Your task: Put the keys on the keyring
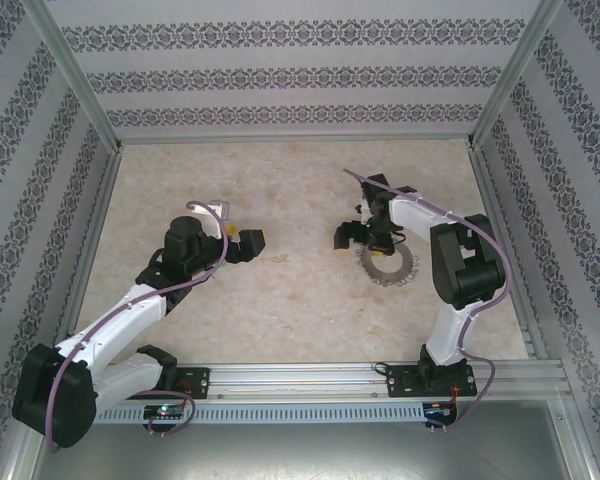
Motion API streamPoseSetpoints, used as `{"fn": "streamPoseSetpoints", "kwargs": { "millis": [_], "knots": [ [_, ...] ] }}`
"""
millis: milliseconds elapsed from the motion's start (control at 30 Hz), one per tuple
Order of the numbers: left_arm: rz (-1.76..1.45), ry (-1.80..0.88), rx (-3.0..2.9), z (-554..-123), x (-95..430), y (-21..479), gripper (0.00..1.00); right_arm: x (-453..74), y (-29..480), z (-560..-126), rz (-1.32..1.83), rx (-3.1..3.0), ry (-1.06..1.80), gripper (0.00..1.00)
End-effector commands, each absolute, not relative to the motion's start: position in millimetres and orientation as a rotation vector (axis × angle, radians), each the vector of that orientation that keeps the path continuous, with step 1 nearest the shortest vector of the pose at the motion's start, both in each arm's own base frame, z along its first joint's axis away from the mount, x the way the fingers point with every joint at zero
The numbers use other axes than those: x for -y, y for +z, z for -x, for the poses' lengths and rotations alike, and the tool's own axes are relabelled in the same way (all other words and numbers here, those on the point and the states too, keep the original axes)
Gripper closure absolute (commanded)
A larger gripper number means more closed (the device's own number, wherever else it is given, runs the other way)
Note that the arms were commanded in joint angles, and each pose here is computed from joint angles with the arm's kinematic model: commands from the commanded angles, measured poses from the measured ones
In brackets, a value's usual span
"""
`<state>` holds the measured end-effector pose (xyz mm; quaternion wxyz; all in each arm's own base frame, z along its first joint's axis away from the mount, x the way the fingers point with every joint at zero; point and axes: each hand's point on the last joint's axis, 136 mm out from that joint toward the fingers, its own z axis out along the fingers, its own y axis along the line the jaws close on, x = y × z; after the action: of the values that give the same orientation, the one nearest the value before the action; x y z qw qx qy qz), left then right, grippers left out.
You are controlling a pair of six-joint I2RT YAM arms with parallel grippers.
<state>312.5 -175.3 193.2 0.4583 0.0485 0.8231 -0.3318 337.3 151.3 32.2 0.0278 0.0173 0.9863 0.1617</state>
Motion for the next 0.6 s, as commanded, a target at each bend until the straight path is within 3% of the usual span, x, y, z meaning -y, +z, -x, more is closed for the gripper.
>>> {"fn": "streamPoseSetpoints", "kwargs": {
  "millis": [0, 233, 567],
  "knots": [
    [-0.136, -0.788, -2.048, -312, 175, 184, 0.00, -185, 39, -341, -0.067, -3.018, 0.627, 0.02],
    [-0.123, -0.727, -2.088, -317, 169, 175, 0.00, -216, 71, -344, 0.017, -2.932, 0.703, 0.02],
    [-0.091, -0.656, -2.204, -316, 162, 165, 0.00, -187, 95, -333, 0.207, -2.836, 0.474, 0.06]
  ]
}}
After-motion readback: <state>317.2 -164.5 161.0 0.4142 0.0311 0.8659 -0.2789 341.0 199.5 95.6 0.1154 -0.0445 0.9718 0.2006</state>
